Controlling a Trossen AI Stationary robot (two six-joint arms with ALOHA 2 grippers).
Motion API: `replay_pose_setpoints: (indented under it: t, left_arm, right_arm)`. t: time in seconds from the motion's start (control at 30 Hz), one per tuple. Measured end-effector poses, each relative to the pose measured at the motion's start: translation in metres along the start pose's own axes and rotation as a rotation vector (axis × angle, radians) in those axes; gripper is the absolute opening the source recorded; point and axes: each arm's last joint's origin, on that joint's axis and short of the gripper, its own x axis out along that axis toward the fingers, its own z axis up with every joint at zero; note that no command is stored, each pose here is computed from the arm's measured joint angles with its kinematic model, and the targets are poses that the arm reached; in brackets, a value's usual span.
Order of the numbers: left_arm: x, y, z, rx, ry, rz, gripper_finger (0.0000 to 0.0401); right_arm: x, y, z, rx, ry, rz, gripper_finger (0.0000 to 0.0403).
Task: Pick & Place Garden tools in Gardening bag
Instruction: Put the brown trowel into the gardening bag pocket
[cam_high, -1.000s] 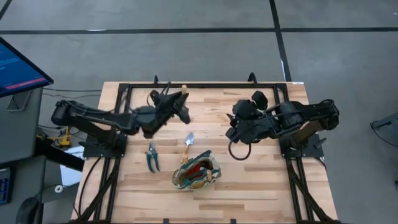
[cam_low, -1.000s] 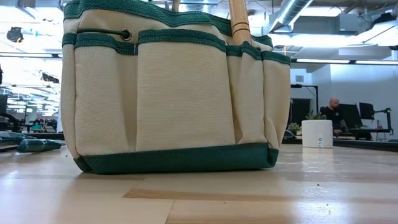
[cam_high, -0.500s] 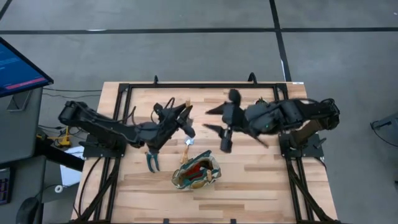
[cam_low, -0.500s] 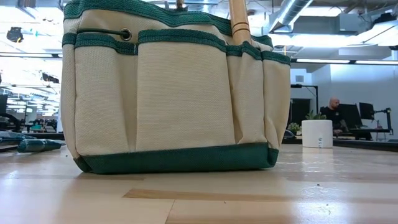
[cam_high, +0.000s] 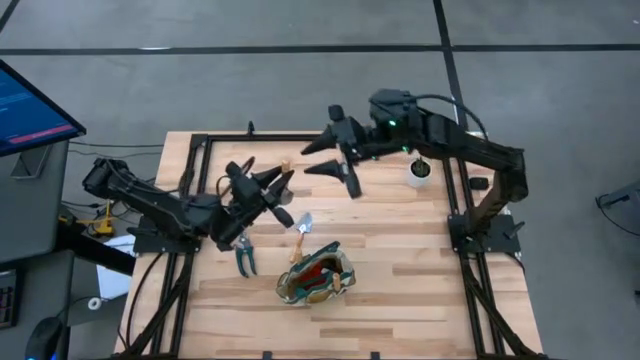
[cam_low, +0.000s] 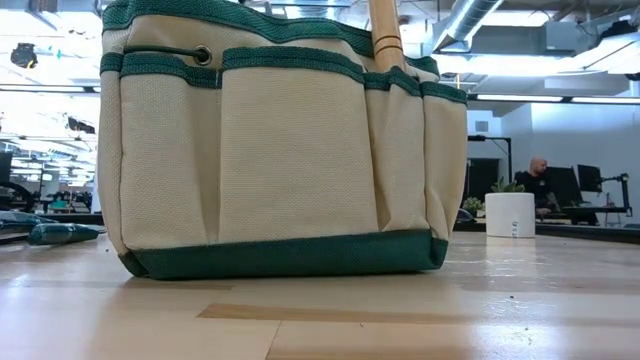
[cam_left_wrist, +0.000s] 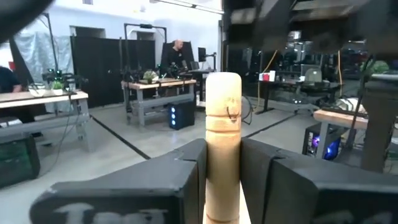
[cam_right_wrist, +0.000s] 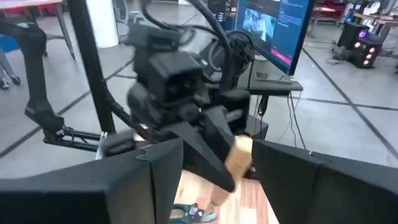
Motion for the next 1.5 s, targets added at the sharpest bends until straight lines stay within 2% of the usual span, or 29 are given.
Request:
replay_pose_setpoints:
  t: [0.13,0.3,0.57,0.83,1.17,1.5]
  left_arm:
    - [0.000,0.007,0.007,0.035,-0.009,0.009,0.0043]
    - [0.008,0.013,0.007,0.076,-0.001,0.074,0.0043]
    - [0.032,0.024,0.003,0.112,0.007,0.188,0.0043]
    - [0.039,0.028,0.002,0.112,0.001,0.206,0.0043]
    - [0.040,0.030,0.003,0.101,-0.005,0.214,0.0043]
    - [0.043,0.030,0.004,0.100,-0.021,0.186,0.0043]
  right_arm:
    - [0.015,-0.013,-0.005,0.032,-0.033,-0.022,0.0182]
    - [0.035,-0.023,-0.018,0.109,0.007,-0.135,0.0173]
    - [0.034,-0.024,-0.013,0.105,-0.030,-0.268,0.0158]
    - [0.029,-0.036,-0.013,0.107,-0.040,-0.304,0.0164]
    - [0.030,-0.051,-0.012,0.138,-0.102,-0.289,0.0225]
    - [0.029,-0.055,-0.013,0.160,-0.104,-0.231,0.0213]
